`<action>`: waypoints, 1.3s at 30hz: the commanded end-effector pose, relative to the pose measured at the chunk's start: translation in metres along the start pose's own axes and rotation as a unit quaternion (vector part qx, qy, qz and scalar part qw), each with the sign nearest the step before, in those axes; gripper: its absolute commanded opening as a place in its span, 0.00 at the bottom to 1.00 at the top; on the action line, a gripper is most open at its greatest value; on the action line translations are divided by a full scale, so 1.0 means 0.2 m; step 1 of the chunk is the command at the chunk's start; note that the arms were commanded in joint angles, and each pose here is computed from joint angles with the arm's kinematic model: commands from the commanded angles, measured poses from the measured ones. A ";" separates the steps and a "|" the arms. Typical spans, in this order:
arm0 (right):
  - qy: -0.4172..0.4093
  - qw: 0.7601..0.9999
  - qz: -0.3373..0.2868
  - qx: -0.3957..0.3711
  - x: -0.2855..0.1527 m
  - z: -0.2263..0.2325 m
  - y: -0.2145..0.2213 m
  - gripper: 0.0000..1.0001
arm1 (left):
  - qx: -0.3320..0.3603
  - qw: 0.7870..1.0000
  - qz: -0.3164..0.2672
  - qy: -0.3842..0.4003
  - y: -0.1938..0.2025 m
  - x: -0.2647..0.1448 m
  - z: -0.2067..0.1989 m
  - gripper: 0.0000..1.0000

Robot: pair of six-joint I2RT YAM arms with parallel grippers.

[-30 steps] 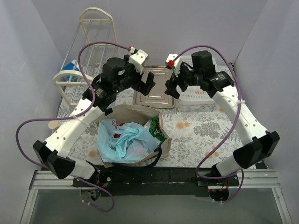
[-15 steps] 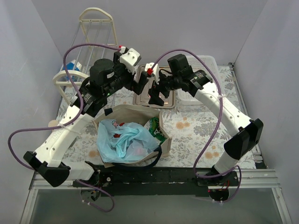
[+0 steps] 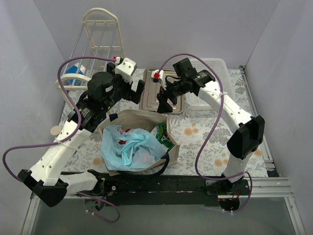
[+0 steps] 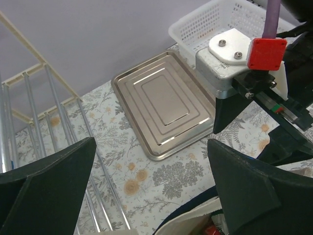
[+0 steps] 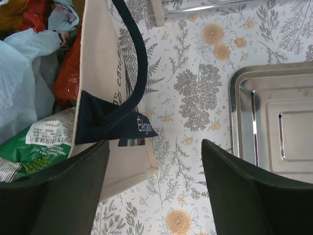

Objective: Untie the knot of the grocery bags and take out the mixed food

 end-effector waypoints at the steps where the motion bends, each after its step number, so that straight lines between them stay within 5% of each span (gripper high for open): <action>1: -0.015 1.000 -0.014 -0.016 -0.07 0.07 -0.05 0.77 | 0.004 1.000 0.002 -0.006 0.03 0.00 0.01 0.98; 7: 0.002 0.999 -0.013 0.030 -0.10 0.05 -0.01 0.49 | 0.014 1.000 0.008 0.000 0.07 0.02 0.01 0.98; 12: 0.032 0.995 -0.068 0.064 -0.22 -0.03 -0.11 0.61 | -0.013 1.000 -0.011 -0.019 -0.01 0.10 0.03 0.98; 21: -0.065 0.991 -0.084 0.078 -0.10 0.02 -0.14 0.79 | -0.087 0.987 -0.130 -0.042 -0.47 0.20 0.05 0.98; 32: -0.079 0.991 -0.033 0.099 0.04 0.07 -0.09 0.82 | -0.054 0.981 -0.170 -0.075 -0.51 0.21 0.10 0.98; 36: -0.057 0.989 0.017 0.134 0.11 0.07 0.05 0.48 | -0.047 0.981 -0.169 -0.086 -0.49 0.22 0.11 0.98; 38: -0.035 0.991 0.021 0.127 0.11 0.06 0.07 0.03 | -0.045 0.980 -0.173 -0.091 -0.50 0.22 0.12 0.98; 39: -0.020 0.992 0.018 0.125 0.08 0.05 0.06 0.01 | -0.043 0.980 -0.173 -0.090 -0.50 0.22 0.12 0.98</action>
Point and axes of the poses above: each gripper's point midway between its finger pads, its own x axis out along the fingers, its own z axis along the line the jaws close on, y = z × x, the point moved 8 cm from there along -x, back along the fingers, and after that the axes turned 7 degrees about -x, right-handed, at the moved point
